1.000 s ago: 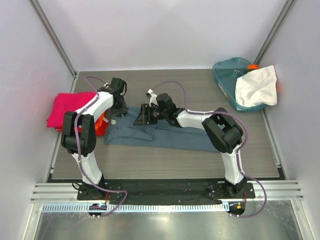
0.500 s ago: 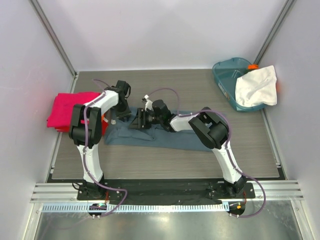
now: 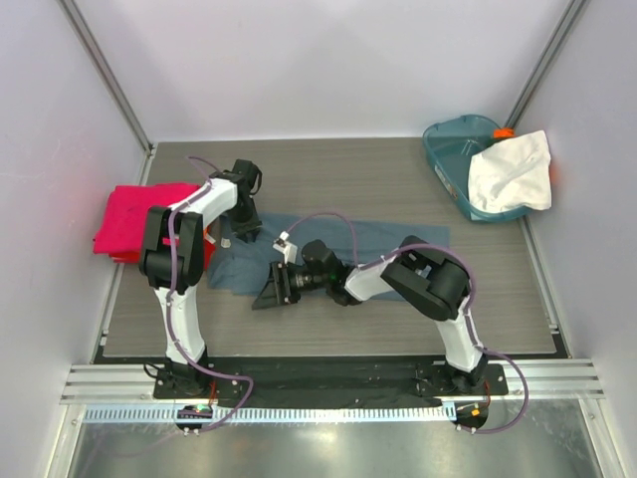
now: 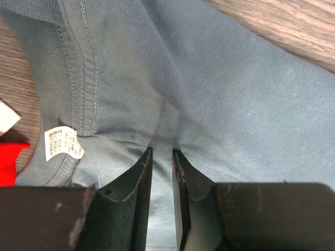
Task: Fold and stack the t-shirts
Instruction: Fold the tshirt
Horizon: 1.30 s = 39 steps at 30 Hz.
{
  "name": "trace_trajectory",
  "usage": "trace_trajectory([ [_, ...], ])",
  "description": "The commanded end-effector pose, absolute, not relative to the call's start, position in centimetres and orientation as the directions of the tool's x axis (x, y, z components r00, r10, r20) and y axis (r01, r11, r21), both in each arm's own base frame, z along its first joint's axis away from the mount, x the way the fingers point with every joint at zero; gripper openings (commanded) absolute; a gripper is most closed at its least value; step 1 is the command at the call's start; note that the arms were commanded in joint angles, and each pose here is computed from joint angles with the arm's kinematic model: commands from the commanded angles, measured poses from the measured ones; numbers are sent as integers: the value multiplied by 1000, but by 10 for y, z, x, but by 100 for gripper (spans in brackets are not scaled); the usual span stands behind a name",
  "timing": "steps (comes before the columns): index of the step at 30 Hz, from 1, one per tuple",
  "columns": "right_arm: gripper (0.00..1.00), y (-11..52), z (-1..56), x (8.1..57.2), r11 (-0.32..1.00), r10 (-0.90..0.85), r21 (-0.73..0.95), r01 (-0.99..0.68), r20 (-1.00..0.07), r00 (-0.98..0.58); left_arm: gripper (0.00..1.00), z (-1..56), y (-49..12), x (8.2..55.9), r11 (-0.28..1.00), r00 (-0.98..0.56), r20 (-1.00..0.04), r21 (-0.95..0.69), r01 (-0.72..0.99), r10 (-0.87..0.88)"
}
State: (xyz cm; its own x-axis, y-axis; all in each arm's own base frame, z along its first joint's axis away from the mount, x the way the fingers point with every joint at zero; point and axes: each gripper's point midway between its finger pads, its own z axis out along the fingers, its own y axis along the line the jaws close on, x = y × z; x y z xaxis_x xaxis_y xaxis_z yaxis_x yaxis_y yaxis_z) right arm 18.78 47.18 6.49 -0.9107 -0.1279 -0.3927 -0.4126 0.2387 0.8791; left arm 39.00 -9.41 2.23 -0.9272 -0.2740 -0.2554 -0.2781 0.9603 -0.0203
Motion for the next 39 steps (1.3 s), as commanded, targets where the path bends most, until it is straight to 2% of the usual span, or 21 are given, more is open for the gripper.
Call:
trace_trajectory([
  [1,60,473,130,175,92,-78,857,-507,-502,-862,23,30,-87,393,963,-926,-279,12,-269,-255],
  [5,59,456,142,183,158,-28,825,-542,-545,-838,23,48,-89,394,962,-912,-313,-18,-272,-264],
  [7,54,441,128,191,269,-33,796,-542,-555,-831,24,56,-88,389,961,-906,-328,-28,-275,-269],
  [8,52,433,137,207,336,14,761,-555,-593,-805,24,71,-88,389,960,-891,-360,-49,-277,-276],
  [9,51,419,123,211,430,-25,710,-558,-608,-793,24,74,-88,382,960,-890,-363,-54,-276,-277],
  [11,49,400,118,221,537,-36,633,-558,-644,-764,25,86,-88,374,957,-876,-387,-70,-282,-287],
  [12,47,379,117,233,644,-40,546,-536,-676,-736,25,100,-89,365,958,-864,-415,-89,-274,-285],
  [14,45,358,117,242,719,-43,477,-506,-696,-717,27,109,-91,354,954,-850,-433,-114,-278,-300],
  [16,37,324,116,254,817,-35,385,-430,-710,-703,26,116,-99,335,954,-848,-438,-154,-257,-299],
  [18,29,297,109,256,865,-41,331,-377,-702,-711,25,109,-106,318,948,-852,-419,-184,-258,-313],
  [19,25,284,117,263,892,-16,298,-339,-729,-684,25,118,-108,313,942,-834,-443,-218,-256,-329],
  [21,12,258,113,262,930,-13,241,-276,-731,-683,24,112,-111,303,928,-825,-434,-253,-272,-361],
  [24,1,219,115,267,965,44,204,-166,-746,-665,24,115,-120,298,912,-809,-443,-311,-266,-387],
  [29,1,147,99,281,956,250,286,65,-677,-692,20,111,-130,306,922,-819,-445,-300,-245,-363],
  [30,1,137,92,277,953,273,284,104,-660,-700,17,114,-132,312,924,-818,-452,-301,-237,-357],
  [31,1,130,89,277,951,290,279,134,-654,-698,7,112,-133,315,928,-822,-451,-293,-231,-347],
  [32,1,120,87,277,948,308,267,171,-653,-692,0,104,-131,319,934,-830,-444,-266,-238,-337],
  [39,1,80,60,269,908,396,154,391,-626,-672,0,93,-125,357,954,-832,-467,-152,-256,-298],
])
